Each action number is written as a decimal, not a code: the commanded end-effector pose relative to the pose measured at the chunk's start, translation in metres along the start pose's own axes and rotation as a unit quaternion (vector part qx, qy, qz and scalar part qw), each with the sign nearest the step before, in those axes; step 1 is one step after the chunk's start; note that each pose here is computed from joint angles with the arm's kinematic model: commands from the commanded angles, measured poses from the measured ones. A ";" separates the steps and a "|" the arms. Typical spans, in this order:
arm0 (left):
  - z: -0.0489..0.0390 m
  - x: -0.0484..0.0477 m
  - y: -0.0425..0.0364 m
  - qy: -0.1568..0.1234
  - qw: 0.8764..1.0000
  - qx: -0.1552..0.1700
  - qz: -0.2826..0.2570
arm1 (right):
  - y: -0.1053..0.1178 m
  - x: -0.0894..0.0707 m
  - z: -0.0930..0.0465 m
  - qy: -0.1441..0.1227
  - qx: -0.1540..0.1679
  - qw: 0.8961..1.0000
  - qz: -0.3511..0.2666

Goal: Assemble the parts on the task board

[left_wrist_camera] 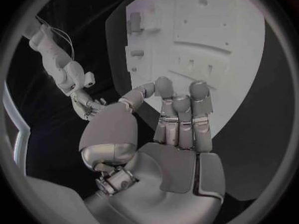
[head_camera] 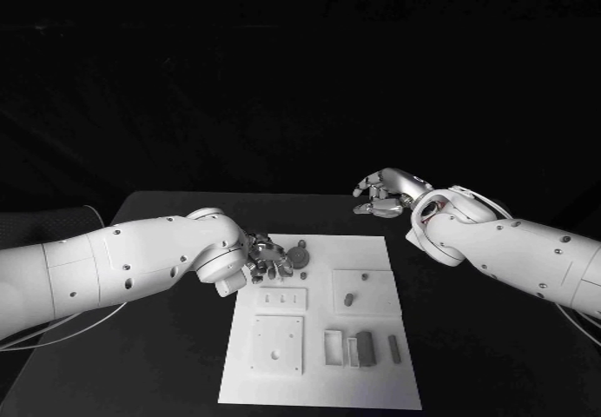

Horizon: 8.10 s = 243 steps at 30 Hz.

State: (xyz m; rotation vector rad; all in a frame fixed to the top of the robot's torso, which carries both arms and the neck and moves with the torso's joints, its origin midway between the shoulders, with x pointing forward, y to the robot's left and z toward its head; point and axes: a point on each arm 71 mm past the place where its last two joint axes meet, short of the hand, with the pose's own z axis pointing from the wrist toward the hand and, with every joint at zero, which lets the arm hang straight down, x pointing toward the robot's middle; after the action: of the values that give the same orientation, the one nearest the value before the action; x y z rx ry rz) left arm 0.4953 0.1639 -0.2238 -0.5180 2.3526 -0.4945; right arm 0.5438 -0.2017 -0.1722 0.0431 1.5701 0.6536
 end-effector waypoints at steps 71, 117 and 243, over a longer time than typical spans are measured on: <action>0.0302 0.0265 0.0091 0.037 0.990 -0.050 0.124 | 0.008 0.003 0.002 0.015 -0.008 1.000 0.011; 0.0357 0.0302 0.0095 0.039 0.989 -0.055 0.133 | 0.012 0.005 0.001 0.022 -0.011 1.000 0.012; 0.0372 0.0266 0.0132 0.021 0.991 -0.045 0.127 | 0.010 0.005 -0.001 0.030 -0.008 0.999 0.012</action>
State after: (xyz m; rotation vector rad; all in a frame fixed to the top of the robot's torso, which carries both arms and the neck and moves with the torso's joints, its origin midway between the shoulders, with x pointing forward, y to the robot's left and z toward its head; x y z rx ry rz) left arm 0.4988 0.1553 -0.2706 -0.2385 2.4587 -0.2720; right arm 0.5391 -0.1922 -0.1720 0.0361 1.6118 0.6876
